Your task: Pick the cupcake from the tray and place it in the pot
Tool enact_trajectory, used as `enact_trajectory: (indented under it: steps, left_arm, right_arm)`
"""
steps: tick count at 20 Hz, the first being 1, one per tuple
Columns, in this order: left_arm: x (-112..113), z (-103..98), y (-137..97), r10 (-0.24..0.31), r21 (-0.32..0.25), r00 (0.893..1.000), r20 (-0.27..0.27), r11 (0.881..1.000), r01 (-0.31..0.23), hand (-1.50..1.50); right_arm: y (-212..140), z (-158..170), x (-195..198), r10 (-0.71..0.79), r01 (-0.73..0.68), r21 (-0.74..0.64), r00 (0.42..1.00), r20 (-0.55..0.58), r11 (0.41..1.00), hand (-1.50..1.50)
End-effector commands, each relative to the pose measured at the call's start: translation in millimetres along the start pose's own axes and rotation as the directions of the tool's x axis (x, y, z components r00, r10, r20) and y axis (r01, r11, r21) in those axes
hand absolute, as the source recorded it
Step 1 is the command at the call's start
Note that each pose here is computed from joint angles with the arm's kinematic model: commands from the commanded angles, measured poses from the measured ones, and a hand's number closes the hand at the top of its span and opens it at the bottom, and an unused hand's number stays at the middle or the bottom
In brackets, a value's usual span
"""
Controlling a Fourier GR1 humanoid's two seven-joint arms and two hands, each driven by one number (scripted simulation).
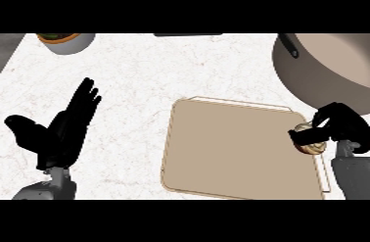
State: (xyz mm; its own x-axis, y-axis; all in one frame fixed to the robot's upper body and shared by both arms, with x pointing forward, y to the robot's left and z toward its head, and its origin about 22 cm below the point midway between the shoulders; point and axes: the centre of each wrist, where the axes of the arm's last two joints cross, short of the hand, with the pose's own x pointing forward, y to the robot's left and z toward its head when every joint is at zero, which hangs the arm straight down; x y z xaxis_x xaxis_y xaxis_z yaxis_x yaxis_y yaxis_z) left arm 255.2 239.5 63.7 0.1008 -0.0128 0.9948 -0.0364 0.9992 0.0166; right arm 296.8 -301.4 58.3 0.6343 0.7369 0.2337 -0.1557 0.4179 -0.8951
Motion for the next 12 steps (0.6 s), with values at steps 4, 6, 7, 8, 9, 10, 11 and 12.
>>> enact_trajectory:
  steps: [4, 6, 7, 8, 9, 10, 11, 12]
  left_arm:
    - [0, 4, -3, -0.003, -0.019, 1.000, 0.000, 1.000, 0.003, 0.00]
    - [8, -3, -16, -0.003, -0.017, 1.000, 0.001, 1.000, 0.003, 0.00]
    - [10, 5, -12, 0.009, -0.012, 1.000, -0.013, 1.000, -0.009, 0.00]
    - [4, -11, -3, 0.005, -0.020, 1.000, 0.005, 1.000, -0.005, 0.00]
    - [-11, 10, -8, 0.006, -0.023, 1.000, -0.004, 1.000, -0.007, 0.00]
    - [2, -4, 1, -0.003, -0.021, 1.000, -0.009, 1.000, 0.003, 0.00]
    - [-7, -3, -10, -0.003, -0.022, 1.000, 0.004, 1.000, 0.003, 0.00]
    - [2, -3, -2, 0.005, -0.029, 1.000, -0.012, 1.000, -0.005, 0.00]
  right_arm:
    - [-70, -18, -83, -0.087, 0.007, -0.292, 0.961, -0.261, 0.956, 1.50]
    - [-81, -9, -86, -0.093, -0.008, -0.369, 0.963, -0.255, 0.929, 1.50]
    - [-89, -1, -93, -0.120, 0.016, -0.407, 0.966, -0.230, 0.913, 1.50]
    - [-97, 12, -83, -0.118, 0.029, -0.411, 0.974, -0.193, 0.911, 1.50]
    - [-106, 14, -79, -0.147, 0.060, -0.437, 0.975, -0.168, 0.897, 1.50]
    - [-126, 23, -76, -0.140, 0.060, -0.461, 0.980, -0.142, 0.885, 1.50]
    - [-123, 32, -84, -0.112, 0.037, -0.468, 0.985, -0.134, 0.883, 1.50]
    - [-140, 43, -67, -0.152, 0.082, -0.508, 0.983, -0.099, 0.858, 1.50]
